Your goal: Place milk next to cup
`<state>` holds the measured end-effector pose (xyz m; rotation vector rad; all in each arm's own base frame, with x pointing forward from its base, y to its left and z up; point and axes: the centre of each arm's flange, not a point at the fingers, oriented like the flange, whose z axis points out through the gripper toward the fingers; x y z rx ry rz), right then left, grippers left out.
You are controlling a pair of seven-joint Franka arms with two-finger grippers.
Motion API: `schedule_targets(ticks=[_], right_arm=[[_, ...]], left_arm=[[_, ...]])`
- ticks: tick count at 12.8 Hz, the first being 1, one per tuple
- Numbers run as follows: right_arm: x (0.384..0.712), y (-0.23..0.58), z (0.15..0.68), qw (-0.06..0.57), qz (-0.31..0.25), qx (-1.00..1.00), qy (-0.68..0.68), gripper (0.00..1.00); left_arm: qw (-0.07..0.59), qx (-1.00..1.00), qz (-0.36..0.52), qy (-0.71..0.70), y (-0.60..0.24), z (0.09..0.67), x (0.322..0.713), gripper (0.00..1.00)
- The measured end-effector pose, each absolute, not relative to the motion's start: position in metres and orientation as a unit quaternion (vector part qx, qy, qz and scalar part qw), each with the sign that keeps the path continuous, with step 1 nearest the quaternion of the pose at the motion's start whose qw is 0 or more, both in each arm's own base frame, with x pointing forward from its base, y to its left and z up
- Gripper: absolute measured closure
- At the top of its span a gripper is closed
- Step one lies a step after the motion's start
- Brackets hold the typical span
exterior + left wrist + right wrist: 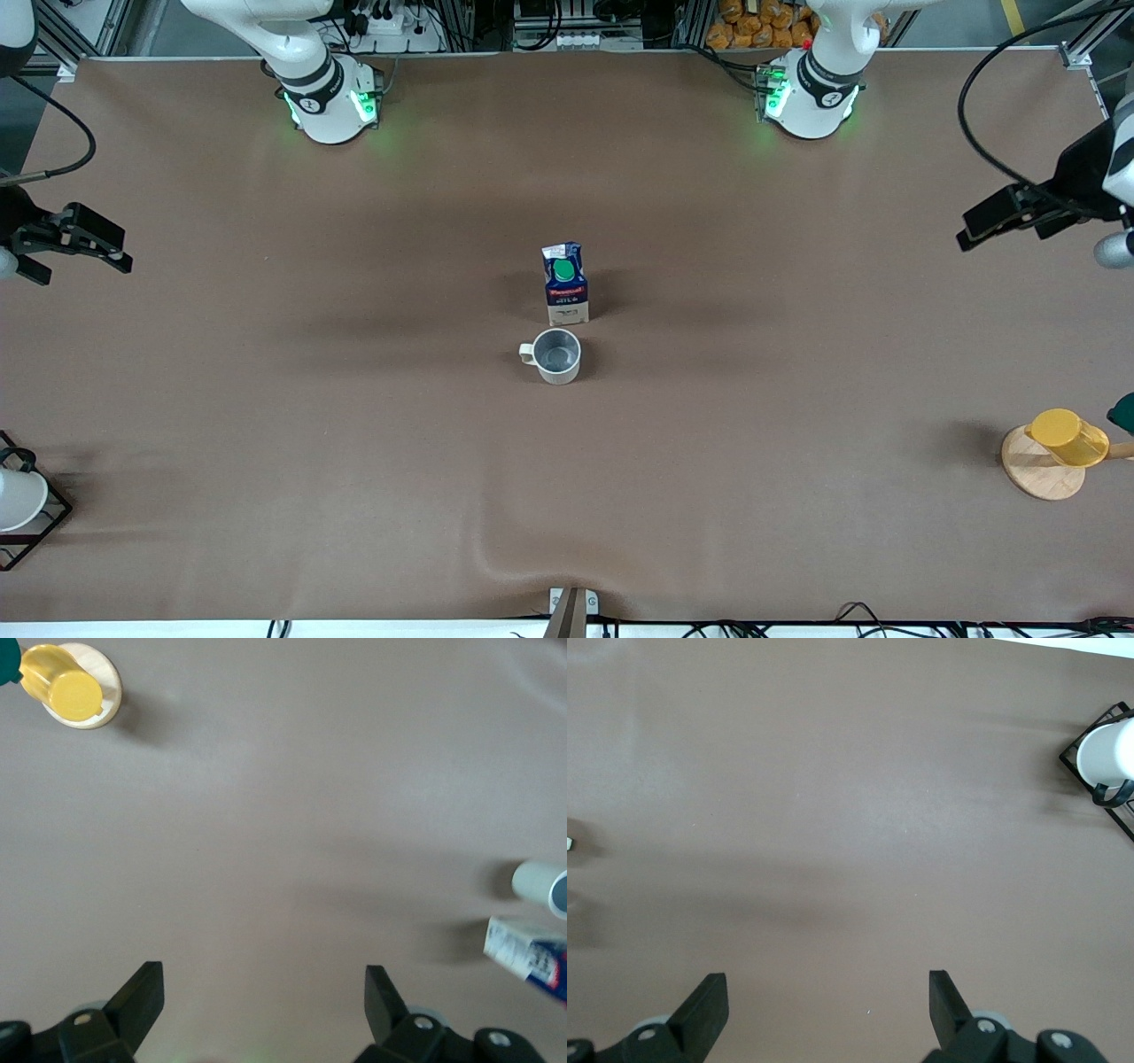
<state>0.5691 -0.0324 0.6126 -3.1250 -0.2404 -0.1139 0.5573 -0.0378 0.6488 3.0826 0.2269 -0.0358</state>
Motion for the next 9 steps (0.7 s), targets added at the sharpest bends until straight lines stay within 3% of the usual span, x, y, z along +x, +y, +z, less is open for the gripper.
schedule_targets(ticks=[9], right_arm=[[0.569, -0.032, 0.611, 0.003, -0.035, -0.996, -0.077, 0.00]], left_arm=[[0.017, 0.997, -0.037, 0.065, -0.037, 0.632, 0.534, 0.00]])
